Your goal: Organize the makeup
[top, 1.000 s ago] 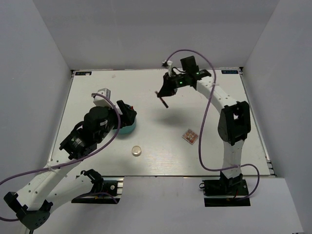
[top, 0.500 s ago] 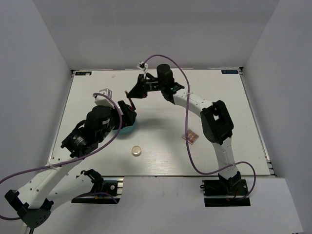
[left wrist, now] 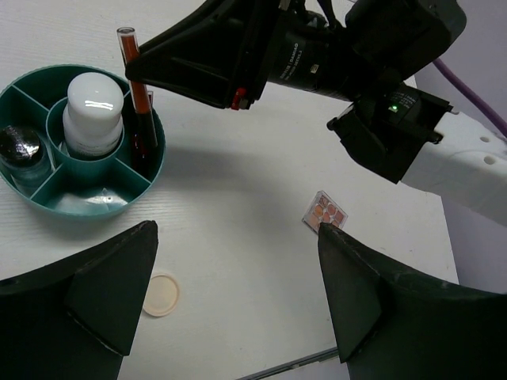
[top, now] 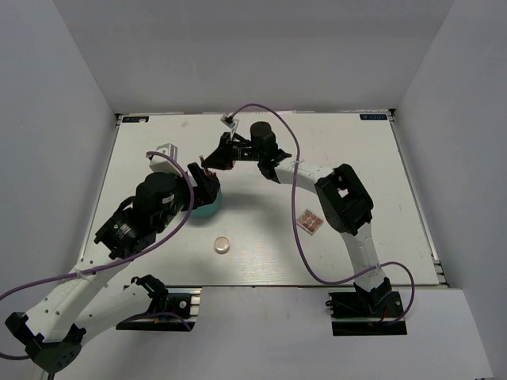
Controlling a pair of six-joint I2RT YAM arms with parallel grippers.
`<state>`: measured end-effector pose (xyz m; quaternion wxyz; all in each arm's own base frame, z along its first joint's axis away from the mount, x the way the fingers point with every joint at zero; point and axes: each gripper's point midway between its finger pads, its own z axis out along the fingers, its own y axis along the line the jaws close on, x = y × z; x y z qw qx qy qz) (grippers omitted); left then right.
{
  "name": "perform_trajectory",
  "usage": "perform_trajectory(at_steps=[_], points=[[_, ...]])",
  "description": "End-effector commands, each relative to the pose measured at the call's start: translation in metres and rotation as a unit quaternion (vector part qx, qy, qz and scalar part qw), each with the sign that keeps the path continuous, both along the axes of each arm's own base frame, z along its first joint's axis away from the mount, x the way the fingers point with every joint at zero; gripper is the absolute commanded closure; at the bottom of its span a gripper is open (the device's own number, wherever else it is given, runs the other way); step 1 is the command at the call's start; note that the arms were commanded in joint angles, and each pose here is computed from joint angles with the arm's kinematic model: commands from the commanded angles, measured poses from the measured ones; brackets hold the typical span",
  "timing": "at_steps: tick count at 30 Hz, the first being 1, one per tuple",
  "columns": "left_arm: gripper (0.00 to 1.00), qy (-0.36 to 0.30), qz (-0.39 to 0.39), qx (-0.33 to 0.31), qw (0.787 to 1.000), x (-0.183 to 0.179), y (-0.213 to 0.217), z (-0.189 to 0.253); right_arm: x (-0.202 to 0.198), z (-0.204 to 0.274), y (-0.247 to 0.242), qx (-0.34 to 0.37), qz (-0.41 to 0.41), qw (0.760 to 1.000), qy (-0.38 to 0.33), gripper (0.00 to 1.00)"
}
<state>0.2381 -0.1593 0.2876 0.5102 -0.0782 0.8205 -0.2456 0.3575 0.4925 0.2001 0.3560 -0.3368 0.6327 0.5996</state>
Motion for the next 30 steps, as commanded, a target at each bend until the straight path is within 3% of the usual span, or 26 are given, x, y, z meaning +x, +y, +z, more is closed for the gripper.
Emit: perform_trajectory(at_steps=[1, 9, 25, 30], points=[[0.08, -0.008, 0.001, -0.008, 1.000, -0.002, 0.001, 0.012, 0.005, 0.009, 0.001, 0.024, -0.012, 0.999, -0.036, 1.00], [0.08, -0.006, 0.001, -0.010, 1.000, -0.005, 0.003, 0.011, 0.003, -0.011, -0.003, 0.010, -0.012, 0.999, -0.041, 1.00], [0.08, 0.011, -0.005, -0.010, 1.000, -0.004, -0.003, -0.003, -0.008, -0.023, -0.009, 0.001, 0.003, 0.999, -0.046, 0.64], [0.08, 0.015, -0.007, -0.011, 1.000, -0.004, -0.005, -0.007, -0.010, -0.018, -0.011, 0.004, 0.006, 0.999, -0.051, 0.62]])
